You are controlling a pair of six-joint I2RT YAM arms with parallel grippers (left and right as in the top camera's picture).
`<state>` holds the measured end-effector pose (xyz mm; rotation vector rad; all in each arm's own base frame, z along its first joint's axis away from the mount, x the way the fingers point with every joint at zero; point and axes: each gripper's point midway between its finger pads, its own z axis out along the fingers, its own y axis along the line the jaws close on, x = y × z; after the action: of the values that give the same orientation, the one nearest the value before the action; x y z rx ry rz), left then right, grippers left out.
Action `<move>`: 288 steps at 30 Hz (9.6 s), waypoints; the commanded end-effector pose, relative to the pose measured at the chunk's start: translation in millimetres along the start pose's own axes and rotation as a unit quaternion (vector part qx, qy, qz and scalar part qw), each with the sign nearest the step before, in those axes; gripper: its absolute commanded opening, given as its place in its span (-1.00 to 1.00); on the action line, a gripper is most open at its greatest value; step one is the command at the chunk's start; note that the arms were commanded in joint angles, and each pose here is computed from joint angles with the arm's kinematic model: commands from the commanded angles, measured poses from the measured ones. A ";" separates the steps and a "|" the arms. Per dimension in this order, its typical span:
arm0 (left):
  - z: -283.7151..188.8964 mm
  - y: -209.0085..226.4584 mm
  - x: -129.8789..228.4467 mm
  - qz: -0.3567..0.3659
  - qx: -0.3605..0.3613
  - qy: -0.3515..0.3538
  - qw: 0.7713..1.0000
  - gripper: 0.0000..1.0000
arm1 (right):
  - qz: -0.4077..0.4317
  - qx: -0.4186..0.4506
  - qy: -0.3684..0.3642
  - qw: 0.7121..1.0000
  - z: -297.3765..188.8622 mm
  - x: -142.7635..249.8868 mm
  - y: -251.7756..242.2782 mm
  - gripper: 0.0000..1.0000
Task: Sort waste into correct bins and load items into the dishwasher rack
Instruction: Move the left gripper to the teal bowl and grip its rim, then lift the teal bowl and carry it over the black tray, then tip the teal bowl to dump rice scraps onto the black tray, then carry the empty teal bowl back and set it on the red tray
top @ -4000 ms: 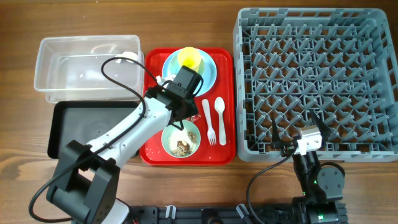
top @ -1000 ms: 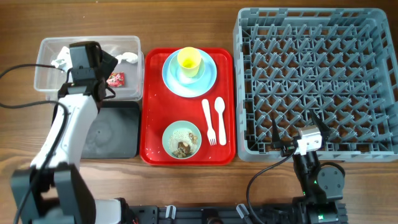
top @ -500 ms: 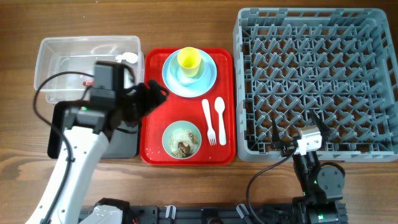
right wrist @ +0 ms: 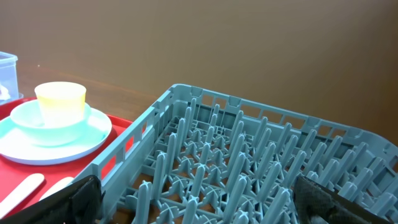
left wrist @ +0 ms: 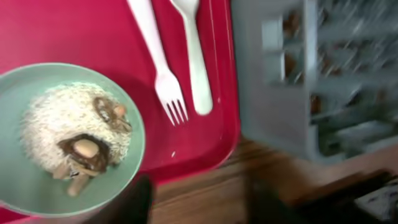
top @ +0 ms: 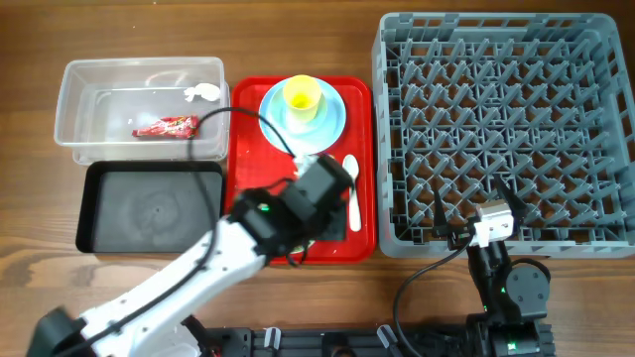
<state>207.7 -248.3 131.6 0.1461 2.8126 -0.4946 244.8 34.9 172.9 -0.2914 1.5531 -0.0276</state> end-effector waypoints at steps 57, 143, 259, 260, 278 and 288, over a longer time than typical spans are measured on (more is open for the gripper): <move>84.2 55.6 33.1 0.081 -0.191 0.003 0.978 -0.76 | -0.003 -0.003 -0.006 1.000 -0.4 -2.4 0.5 1.00; -96.7 256.7 -94.8 -0.320 0.204 -0.141 0.914 -0.92 | -0.003 -0.003 -0.006 1.000 -0.4 -2.4 0.5 0.99; 61.3 90.5 -14.0 -0.075 -0.166 -0.010 0.983 -0.87 | -0.003 -0.003 -0.005 1.000 -0.3 -2.2 0.5 1.00; 60.4 92.9 -14.9 -0.074 -0.173 -0.014 0.982 -0.86 | -0.003 -0.003 -0.006 1.000 -0.3 -2.3 0.4 0.99; 17.9 107.0 -73.8 -0.122 -0.177 -0.109 0.971 -0.73 | -0.003 -0.003 -0.005 1.000 -0.3 -2.2 0.5 0.99; -4.8 148.1 -50.5 -0.204 -0.178 -0.035 0.962 -0.92 | -0.003 -0.003 -0.006 1.000 -0.3 -2.3 0.5 1.00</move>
<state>288.4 -110.8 125.7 -0.5123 2.7249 -0.0756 244.8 34.9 173.1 -0.2914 1.5527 -0.0276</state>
